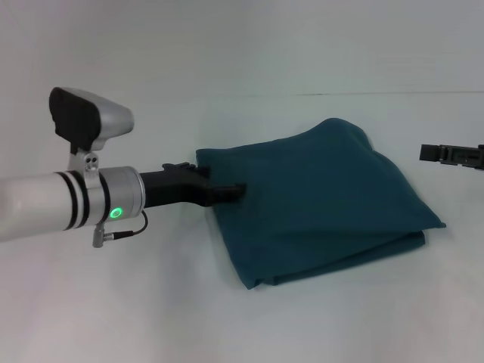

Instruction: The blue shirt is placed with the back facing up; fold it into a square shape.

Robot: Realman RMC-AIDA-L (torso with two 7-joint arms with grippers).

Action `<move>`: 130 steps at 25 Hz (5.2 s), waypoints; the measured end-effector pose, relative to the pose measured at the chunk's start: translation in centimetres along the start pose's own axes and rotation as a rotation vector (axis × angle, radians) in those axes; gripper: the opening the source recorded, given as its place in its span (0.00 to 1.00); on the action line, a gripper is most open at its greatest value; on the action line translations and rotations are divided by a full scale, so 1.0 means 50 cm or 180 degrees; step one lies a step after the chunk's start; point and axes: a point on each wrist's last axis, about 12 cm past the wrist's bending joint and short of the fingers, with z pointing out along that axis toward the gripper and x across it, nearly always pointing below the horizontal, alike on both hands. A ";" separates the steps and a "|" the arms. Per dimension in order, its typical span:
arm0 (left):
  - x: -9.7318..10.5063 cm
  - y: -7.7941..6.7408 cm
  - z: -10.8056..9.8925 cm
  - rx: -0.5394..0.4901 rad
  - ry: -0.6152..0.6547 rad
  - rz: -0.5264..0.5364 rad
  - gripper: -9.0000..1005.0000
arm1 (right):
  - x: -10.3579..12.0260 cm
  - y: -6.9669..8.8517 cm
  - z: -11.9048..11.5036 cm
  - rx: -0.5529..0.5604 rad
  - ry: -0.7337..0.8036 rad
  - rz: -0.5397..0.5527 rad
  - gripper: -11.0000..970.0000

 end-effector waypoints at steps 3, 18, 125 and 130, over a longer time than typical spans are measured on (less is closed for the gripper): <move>-0.003 0.008 0.010 -0.0189 0.0005 -0.0075 0.88 | -0.002 0.002 0.003 -0.0013 0.0001 -0.0008 0.86; -0.022 0.006 0.041 -0.0379 0.0036 -0.0150 0.88 | -0.007 0.013 0.020 -0.0045 -0.0020 -0.0038 0.86; -0.009 -0.005 0.038 -0.0320 0.0261 -0.1236 0.46 | -0.003 0.009 0.021 -0.0004 -0.0053 -0.0091 0.85; -0.010 -0.004 0.038 -0.0333 0.0256 -0.1235 0.35 | -0.003 0.009 0.021 -0.0005 -0.0052 -0.0092 0.85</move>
